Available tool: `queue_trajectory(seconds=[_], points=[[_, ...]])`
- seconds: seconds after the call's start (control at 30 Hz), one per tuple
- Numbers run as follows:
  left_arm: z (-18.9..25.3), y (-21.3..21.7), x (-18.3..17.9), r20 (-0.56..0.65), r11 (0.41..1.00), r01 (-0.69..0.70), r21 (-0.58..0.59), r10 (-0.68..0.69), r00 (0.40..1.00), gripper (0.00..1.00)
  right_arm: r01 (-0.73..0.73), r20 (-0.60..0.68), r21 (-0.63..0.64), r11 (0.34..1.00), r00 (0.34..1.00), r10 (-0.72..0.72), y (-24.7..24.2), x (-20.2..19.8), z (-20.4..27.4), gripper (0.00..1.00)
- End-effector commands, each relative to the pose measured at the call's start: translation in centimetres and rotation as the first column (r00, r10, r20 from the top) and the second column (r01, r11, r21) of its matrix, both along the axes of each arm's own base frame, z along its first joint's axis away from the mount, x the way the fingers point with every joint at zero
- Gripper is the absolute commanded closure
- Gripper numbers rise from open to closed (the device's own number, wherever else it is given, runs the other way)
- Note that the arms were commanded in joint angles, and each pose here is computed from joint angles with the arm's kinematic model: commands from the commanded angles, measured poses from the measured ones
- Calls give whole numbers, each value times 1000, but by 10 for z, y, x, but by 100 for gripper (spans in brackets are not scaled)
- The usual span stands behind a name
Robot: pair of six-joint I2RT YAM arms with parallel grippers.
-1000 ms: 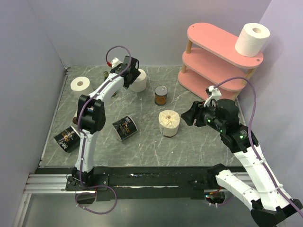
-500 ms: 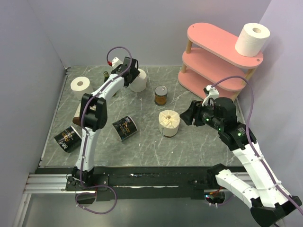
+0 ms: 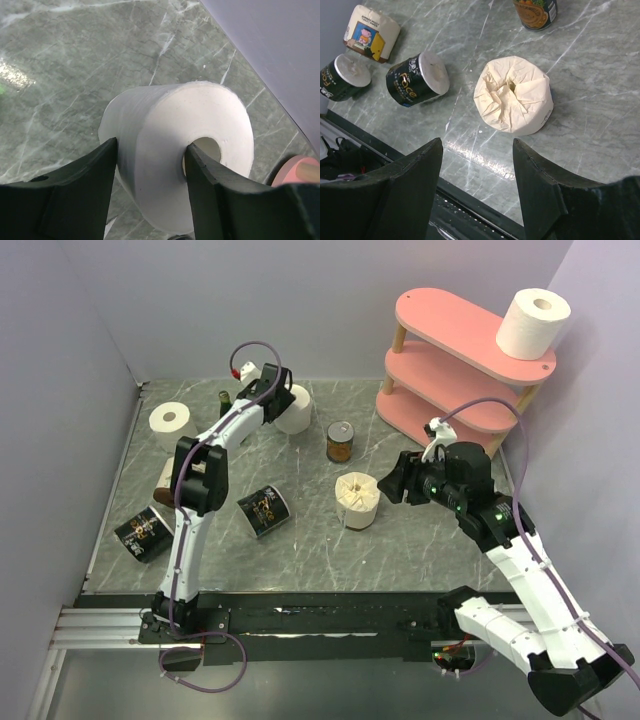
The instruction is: Place and organize the paper towels onto the shelf
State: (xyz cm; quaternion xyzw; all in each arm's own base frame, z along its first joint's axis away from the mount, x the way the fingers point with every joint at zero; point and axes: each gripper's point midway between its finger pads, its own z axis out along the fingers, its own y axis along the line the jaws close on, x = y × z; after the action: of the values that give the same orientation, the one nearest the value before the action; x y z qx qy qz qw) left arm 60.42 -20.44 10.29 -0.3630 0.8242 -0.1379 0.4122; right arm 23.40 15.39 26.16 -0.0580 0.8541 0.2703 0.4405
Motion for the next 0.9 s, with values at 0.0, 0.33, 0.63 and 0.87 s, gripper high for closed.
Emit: queue_trajectory(seconds=[0.0,0.33,0.63,0.87], points=[[34,-10,5,85,998,59,-33,-56,995,53,-10,84,30,999,996,7,3,4,32,34],[107,-16,-19,175,979,201,17,-201,964,67,36,128,-31,999,991,-31,-8,12,47,33],[185,-46,-58,291,933,344,103,-359,887,69,156,225,-57,986,964,-140,-38,7,79,31],[233,-132,-132,387,837,534,122,-536,750,64,346,277,-4,938,902,-332,-74,0,97,30]])
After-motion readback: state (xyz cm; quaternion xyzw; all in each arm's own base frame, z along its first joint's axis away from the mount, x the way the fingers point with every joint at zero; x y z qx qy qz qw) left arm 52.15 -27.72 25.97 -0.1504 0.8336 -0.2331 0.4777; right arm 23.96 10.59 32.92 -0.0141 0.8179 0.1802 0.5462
